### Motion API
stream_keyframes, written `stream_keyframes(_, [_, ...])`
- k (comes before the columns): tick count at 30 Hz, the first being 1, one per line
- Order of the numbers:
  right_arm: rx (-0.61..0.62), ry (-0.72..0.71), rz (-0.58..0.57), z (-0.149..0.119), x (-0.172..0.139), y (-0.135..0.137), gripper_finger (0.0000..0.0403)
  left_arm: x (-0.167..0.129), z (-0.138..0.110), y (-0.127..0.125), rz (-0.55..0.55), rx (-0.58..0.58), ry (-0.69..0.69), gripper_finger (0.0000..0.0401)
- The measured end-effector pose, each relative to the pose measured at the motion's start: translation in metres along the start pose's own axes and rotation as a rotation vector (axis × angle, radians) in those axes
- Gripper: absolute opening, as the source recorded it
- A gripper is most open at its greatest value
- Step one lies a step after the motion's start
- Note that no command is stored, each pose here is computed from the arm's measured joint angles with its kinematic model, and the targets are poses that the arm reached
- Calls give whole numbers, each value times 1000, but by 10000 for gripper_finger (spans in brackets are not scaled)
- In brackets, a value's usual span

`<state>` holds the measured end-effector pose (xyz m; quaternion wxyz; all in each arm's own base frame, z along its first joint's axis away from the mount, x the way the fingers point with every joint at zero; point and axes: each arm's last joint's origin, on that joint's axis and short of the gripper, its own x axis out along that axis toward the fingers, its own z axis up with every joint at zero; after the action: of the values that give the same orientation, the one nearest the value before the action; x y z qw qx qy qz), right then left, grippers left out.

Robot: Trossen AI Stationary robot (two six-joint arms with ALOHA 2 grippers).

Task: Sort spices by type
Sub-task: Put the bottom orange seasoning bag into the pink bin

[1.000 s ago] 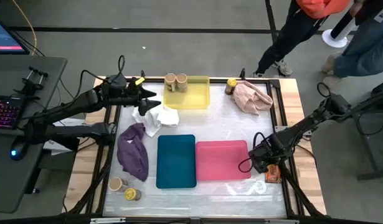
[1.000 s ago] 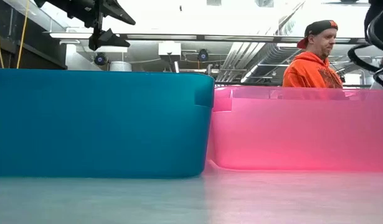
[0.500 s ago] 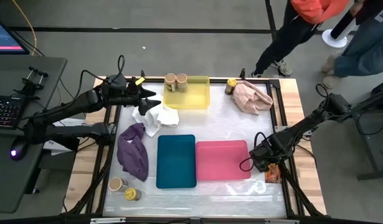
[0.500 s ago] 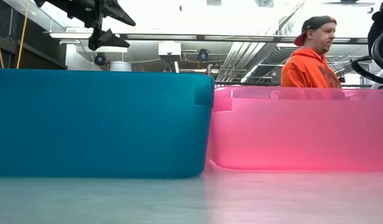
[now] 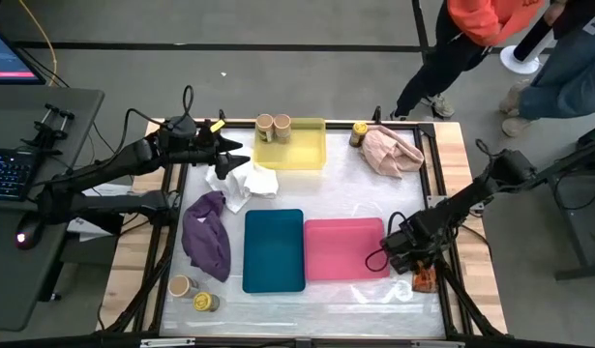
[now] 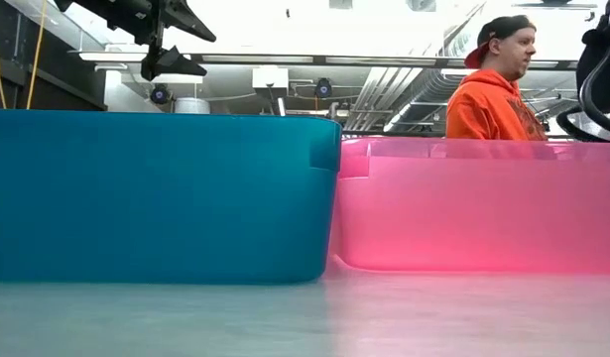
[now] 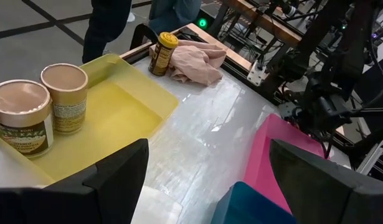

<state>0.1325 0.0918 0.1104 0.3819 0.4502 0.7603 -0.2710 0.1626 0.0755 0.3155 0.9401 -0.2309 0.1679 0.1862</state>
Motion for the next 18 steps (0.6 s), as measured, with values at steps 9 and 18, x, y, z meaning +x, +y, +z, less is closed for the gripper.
stream_keyframes(9, [-102,-55,-54,-9,-15,11,23,0,0,0,1,25,0,320])
stream_keyframes(18, [-182,-192,-74,-49,-84,23,30,0,0,1,19,54,-7,320])
